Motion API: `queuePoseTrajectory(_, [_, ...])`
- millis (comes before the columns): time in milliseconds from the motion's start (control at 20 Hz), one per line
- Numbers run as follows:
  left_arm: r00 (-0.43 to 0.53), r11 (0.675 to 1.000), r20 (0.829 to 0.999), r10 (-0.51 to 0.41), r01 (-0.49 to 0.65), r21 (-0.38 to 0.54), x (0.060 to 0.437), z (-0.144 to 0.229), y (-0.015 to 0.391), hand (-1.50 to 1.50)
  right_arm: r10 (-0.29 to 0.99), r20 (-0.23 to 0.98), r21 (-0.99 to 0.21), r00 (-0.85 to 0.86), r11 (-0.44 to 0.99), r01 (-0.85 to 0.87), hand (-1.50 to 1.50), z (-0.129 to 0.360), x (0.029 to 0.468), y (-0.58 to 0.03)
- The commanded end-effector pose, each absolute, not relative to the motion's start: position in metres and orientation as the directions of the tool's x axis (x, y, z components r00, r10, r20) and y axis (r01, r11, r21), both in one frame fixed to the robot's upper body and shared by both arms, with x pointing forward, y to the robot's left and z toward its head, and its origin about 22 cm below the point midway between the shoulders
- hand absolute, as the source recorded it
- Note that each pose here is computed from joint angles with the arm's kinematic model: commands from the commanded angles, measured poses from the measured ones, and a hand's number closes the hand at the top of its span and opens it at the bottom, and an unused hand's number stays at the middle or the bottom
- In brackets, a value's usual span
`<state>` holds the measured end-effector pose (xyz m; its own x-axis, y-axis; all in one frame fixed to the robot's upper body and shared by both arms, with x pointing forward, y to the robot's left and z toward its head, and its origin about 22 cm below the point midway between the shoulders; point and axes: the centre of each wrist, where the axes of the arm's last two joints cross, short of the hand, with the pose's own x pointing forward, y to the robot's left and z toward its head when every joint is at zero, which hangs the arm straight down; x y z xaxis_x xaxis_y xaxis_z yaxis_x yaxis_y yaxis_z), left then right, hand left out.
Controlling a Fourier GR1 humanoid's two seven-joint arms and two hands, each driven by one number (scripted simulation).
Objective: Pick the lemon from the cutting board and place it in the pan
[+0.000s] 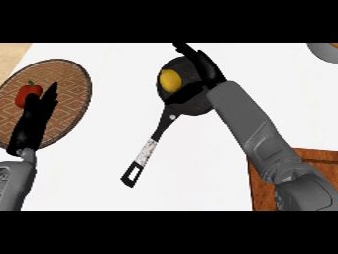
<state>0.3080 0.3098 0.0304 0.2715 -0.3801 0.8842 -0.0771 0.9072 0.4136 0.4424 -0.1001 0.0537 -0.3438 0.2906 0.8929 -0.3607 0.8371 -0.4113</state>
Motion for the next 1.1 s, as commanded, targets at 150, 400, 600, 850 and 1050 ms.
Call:
queuePoseTrajectory(150, [0.297,0.899,0.879,-0.374,-0.116,0.422,0.301,0.028,0.328,0.00,0.268,0.918,-0.342,-0.291,0.908,-0.242,-1.50,0.074,0.458,-0.156])
queuePoseTrajectory(400, [0.291,0.911,0.890,-0.351,-0.113,0.396,0.301,0.021,0.320,0.00,0.238,0.924,-0.300,-0.300,0.936,-0.182,-1.50,0.103,0.468,-0.219])
queuePoseTrajectory(600, [0.272,0.903,0.891,-0.364,-0.131,0.409,0.301,0.033,0.325,0.00,0.232,0.929,-0.293,-0.287,0.937,-0.192,-1.50,0.111,0.463,-0.276])
queuePoseTrajectory(850, [0.273,0.903,0.888,-0.370,-0.118,0.413,0.302,0.030,0.319,0.00,0.225,0.929,-0.296,-0.294,0.928,-0.226,-1.50,0.131,0.455,-0.330])
queuePoseTrajectory(1050, [0.273,0.908,0.892,-0.359,-0.119,0.402,0.304,0.029,0.313,0.00,0.254,0.927,-0.321,-0.276,0.917,-0.237,-1.50,0.130,0.448,-0.348])
